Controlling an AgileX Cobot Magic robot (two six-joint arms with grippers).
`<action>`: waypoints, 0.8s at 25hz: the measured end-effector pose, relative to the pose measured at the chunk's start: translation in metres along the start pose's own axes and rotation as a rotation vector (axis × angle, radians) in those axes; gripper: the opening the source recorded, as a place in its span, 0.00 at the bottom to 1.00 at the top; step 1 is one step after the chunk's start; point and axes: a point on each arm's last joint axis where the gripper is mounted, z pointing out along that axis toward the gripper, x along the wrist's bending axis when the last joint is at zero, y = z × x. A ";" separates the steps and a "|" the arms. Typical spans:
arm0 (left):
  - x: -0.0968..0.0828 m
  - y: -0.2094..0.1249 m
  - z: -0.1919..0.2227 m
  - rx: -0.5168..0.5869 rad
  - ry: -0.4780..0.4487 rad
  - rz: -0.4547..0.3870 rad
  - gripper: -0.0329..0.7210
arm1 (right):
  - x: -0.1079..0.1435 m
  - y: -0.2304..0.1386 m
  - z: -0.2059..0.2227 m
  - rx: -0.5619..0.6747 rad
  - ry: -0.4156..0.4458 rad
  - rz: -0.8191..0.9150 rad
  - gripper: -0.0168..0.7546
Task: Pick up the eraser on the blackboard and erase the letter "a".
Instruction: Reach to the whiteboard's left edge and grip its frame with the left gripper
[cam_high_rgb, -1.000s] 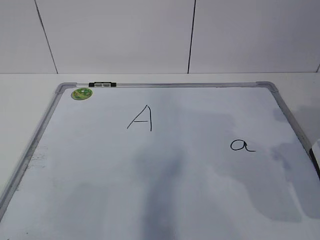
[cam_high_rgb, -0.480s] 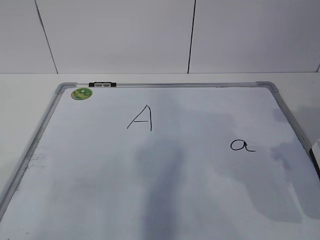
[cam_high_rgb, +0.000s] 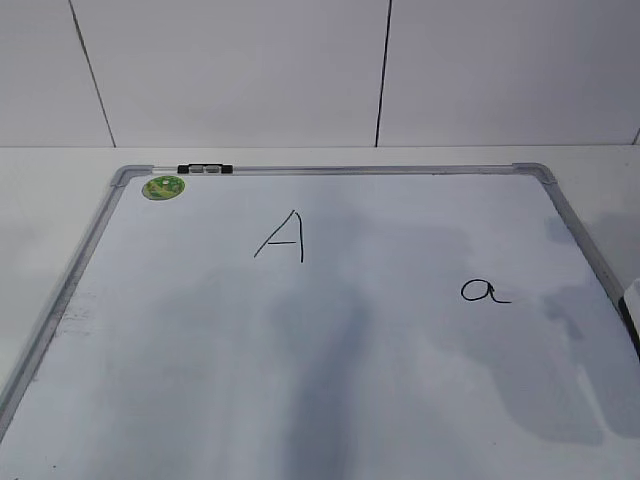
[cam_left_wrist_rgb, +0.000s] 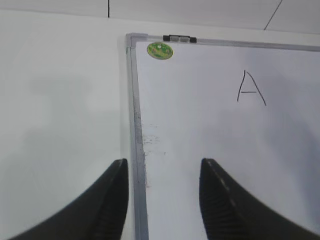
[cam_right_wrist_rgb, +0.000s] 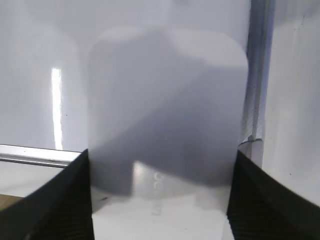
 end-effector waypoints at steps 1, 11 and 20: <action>0.001 0.002 0.007 0.028 0.001 -0.013 0.51 | 0.000 0.000 0.000 0.000 0.000 0.000 0.75; 0.009 0.027 0.067 0.249 0.009 -0.078 0.51 | 0.000 0.000 0.000 0.000 0.001 0.001 0.75; 0.018 0.047 0.130 0.538 0.008 -0.119 0.51 | 0.000 0.000 0.000 0.000 0.001 0.001 0.75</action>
